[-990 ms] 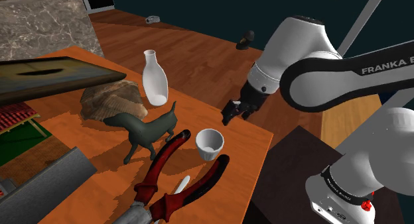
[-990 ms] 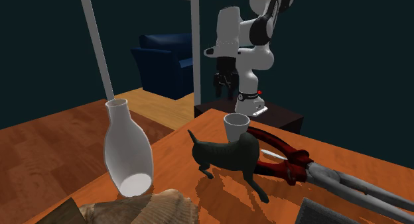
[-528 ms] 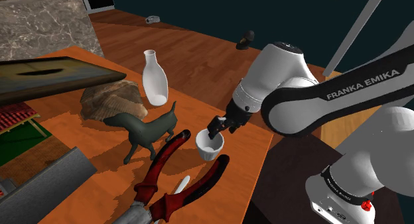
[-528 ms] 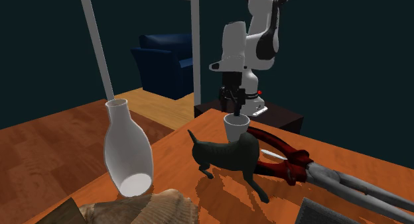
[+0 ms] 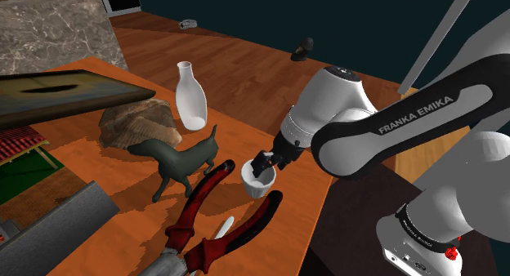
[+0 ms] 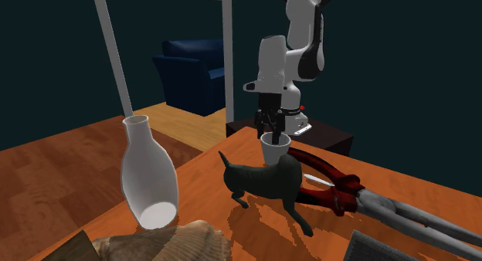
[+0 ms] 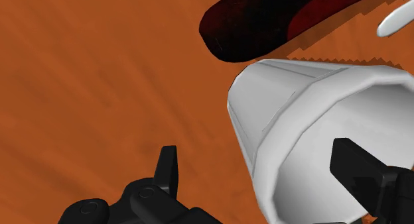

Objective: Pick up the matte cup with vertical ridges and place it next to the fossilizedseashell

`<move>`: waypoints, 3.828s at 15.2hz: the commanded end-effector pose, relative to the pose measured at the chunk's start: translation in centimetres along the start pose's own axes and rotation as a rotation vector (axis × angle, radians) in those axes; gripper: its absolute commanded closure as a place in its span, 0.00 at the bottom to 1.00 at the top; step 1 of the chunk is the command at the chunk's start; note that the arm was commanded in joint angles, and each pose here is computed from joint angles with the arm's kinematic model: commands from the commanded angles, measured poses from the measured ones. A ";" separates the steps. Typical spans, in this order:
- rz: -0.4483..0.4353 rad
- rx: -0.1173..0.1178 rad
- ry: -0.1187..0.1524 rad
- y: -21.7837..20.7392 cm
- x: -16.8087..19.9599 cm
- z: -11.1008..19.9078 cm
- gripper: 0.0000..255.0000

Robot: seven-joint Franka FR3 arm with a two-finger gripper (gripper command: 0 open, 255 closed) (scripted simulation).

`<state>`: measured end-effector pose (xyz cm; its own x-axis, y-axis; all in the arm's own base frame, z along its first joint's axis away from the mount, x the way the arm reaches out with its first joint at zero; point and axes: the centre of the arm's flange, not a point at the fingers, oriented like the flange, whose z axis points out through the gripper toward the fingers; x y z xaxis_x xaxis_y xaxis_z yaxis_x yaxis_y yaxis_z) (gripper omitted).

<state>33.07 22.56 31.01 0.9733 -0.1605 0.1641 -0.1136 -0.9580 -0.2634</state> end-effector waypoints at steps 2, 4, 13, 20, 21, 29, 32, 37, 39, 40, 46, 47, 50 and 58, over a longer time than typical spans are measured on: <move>0.000 0.000 0.000 0.0 0.0 0.0 0.00; 0.000 0.000 0.000 0.0 0.0 0.0 0.00; 0.000 0.000 0.000 0.0 0.0 0.0 1.00; 0.000 0.000 0.000 -0.8 0.5 -3.0 1.00; 0.000 0.000 0.000 -1.0 0.6 -3.5 1.00; 0.000 0.000 0.000 -2.1 1.3 -7.5 1.00; 0.000 0.000 0.000 -2.5 1.6 -9.0 1.00; 0.000 0.000 0.000 -3.2 2.0 -11.5 1.00; 0.000 0.000 0.000 -3.5 2.2 -12.5 1.00; 0.000 0.000 0.000 -3.6 2.3 -13.0 1.00; 0.000 0.000 0.000 -4.3 4.0 -15.2 1.00; 0.000 0.000 0.000 -4.3 5.3 -15.0 1.00; 0.000 0.000 0.000 -4.4 9.2 -14.3 1.00; 0.000 0.000 0.000 -4.5 19.6 -12.6 1.00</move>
<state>48.84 20.98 47.18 0.9734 -0.1604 0.1635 -0.1136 -0.9579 -0.2637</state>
